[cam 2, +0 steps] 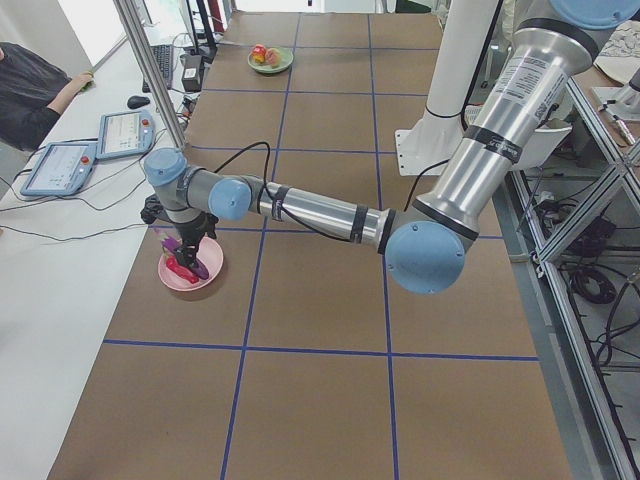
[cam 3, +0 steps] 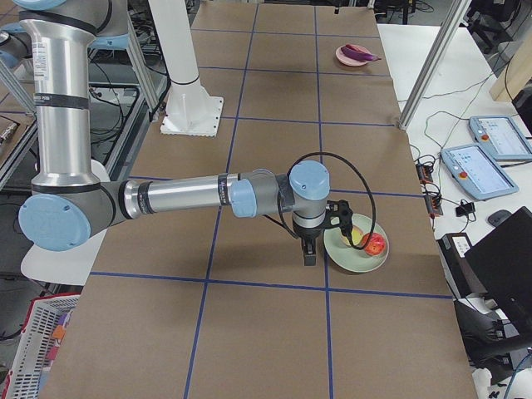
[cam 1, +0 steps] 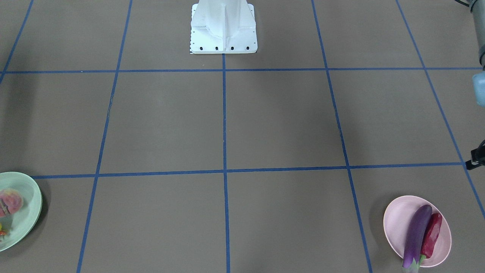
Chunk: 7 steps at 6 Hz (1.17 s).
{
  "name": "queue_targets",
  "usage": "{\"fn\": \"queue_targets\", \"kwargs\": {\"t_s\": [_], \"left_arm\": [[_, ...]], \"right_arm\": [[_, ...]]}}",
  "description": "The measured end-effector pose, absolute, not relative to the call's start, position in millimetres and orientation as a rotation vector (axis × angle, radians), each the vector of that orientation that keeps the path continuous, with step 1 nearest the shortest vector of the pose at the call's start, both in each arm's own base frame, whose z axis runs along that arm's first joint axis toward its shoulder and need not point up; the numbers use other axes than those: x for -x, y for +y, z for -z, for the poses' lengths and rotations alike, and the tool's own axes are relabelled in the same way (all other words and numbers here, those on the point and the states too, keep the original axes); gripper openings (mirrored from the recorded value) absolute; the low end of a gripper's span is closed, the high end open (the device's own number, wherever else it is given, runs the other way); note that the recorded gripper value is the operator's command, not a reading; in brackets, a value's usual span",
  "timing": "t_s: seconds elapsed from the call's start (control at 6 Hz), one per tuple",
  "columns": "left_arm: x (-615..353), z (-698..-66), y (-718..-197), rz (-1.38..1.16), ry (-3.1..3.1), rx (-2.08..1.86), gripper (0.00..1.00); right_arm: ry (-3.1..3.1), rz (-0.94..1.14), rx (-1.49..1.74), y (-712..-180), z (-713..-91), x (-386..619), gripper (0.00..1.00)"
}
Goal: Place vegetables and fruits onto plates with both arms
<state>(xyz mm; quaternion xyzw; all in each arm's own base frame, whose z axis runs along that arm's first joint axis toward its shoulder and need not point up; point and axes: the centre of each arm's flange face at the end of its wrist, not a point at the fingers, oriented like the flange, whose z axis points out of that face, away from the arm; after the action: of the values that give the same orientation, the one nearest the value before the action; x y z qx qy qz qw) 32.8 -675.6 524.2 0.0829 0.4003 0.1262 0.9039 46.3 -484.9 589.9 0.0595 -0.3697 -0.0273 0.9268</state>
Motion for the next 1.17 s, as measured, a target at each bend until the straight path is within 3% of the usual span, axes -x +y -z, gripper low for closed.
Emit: {"fn": "queue_targets", "kwargs": {"t_s": [0.5,1.17], "left_arm": [[55,-640,-577,-0.259,0.822,-0.23,1.0],[63,-654,-521,-0.111,0.832,-0.122,1.0]], "right_arm": [[-0.713,0.077,-0.077,-454,-630,-58,1.0],[-0.722,0.063,-0.071,-443,-636,-61,1.0]]}}
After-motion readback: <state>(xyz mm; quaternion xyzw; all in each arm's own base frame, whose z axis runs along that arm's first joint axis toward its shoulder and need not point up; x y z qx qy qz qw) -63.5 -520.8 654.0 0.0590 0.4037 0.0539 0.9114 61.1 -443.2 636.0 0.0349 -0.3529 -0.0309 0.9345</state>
